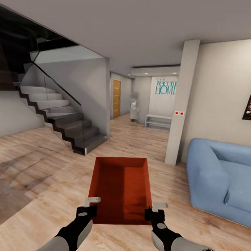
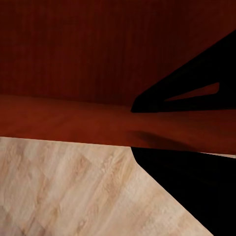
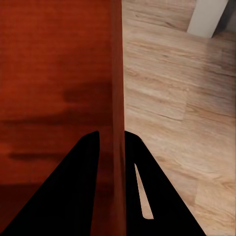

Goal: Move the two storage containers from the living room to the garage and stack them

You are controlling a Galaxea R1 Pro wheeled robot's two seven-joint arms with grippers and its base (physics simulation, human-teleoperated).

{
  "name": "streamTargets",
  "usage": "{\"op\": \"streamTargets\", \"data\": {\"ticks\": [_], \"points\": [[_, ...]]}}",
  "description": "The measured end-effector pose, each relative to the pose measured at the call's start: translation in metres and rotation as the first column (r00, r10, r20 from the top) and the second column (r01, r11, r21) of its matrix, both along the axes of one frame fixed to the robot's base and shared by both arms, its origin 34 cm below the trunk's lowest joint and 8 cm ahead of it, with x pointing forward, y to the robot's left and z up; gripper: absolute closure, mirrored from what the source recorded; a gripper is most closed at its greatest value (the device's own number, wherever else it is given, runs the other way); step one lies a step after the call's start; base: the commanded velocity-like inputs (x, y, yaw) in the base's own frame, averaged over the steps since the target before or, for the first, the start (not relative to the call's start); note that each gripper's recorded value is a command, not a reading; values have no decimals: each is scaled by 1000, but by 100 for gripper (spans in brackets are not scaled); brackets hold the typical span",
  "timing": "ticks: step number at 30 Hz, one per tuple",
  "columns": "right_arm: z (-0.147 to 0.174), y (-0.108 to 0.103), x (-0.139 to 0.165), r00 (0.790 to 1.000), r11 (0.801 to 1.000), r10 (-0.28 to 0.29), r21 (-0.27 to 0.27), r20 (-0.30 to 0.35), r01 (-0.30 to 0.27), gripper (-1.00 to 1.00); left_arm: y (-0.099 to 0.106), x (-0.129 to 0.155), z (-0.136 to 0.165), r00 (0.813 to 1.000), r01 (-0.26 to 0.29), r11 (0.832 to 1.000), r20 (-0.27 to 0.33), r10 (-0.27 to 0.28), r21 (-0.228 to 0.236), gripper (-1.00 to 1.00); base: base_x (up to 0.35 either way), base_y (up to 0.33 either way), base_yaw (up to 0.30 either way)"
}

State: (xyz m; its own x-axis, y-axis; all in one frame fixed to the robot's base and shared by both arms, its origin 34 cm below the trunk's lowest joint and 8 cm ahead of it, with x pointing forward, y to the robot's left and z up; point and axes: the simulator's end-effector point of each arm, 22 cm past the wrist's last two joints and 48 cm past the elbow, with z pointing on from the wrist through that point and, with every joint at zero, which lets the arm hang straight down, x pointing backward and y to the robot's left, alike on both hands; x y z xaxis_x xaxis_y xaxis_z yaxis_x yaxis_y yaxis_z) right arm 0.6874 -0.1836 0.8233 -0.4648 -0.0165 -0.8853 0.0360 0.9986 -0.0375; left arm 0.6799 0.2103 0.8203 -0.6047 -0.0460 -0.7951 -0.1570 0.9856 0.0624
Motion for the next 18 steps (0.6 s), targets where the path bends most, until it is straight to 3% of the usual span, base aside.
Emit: {"op": "streamTargets", "data": {"ticks": [18], "points": [[0, 0, 0, 1000, 1000, 0, 0, -1, 0, 100, 0, 0, 0, 1000, 0, 1000, -1, 0, 0, 100, 322, 0, 0]]}}
